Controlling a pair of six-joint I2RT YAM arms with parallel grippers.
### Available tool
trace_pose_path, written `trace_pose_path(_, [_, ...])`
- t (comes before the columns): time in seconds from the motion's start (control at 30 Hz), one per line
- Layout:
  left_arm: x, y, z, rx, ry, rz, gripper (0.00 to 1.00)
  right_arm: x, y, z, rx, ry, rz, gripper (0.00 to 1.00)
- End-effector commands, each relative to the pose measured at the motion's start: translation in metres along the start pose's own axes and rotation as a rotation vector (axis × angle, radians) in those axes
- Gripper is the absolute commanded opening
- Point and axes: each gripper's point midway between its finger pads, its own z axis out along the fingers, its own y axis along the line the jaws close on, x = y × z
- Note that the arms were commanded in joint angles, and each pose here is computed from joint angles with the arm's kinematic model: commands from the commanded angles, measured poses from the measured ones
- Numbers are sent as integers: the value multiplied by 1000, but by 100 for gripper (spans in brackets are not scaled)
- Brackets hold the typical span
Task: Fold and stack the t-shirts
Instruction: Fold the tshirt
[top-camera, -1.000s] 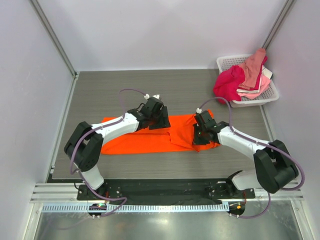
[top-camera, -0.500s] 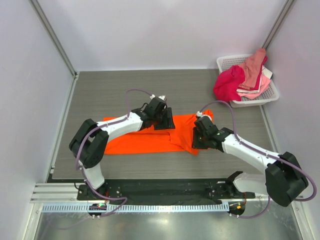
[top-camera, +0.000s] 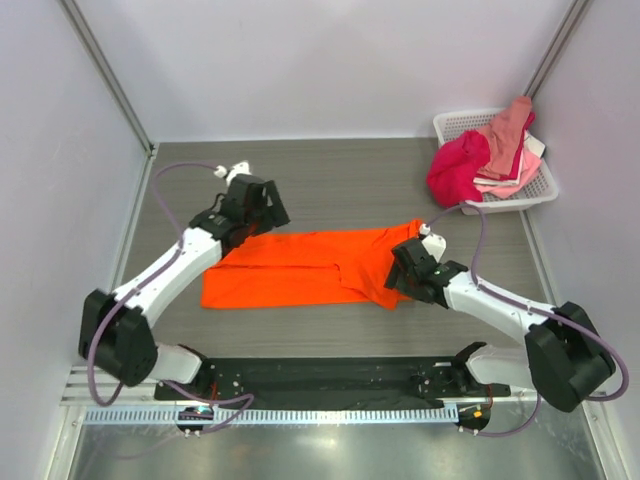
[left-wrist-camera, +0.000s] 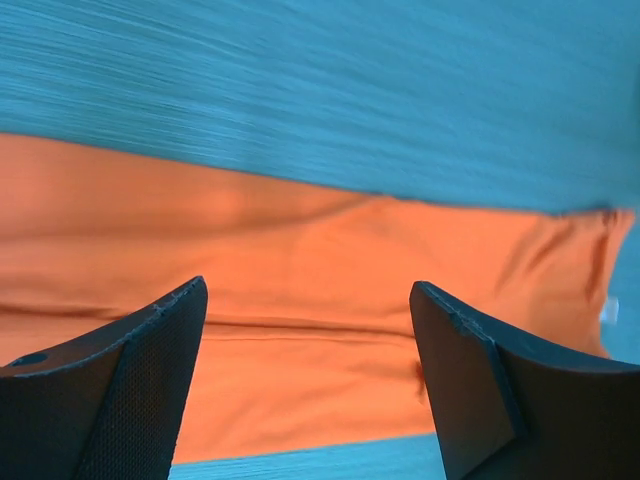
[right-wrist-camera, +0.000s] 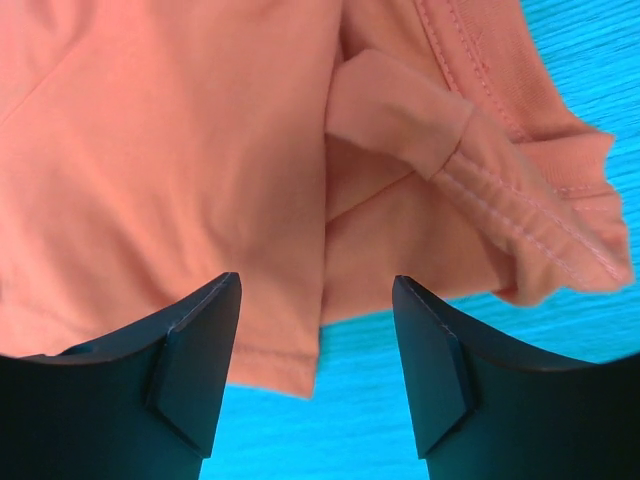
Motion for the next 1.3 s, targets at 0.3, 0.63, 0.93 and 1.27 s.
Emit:
trace_pose_path(0.3, [-2, 65, -42, -137, -132, -119, 85, -70, 28, 107, 21, 45, 144, 64])
trace_pose_path(0.63, [59, 61, -31, -73, 74, 108, 80, -299, 179, 97, -149, -205, -3, 96])
trace_pose_path(0.93, [114, 20, -42, 13, 135, 412, 76, -205, 129, 79, -239, -152, -10, 94])
trace_pose_path(1.27, [179, 7, -30, 7, 327, 605, 59, -159, 105, 59, -337, -191, 14, 90])
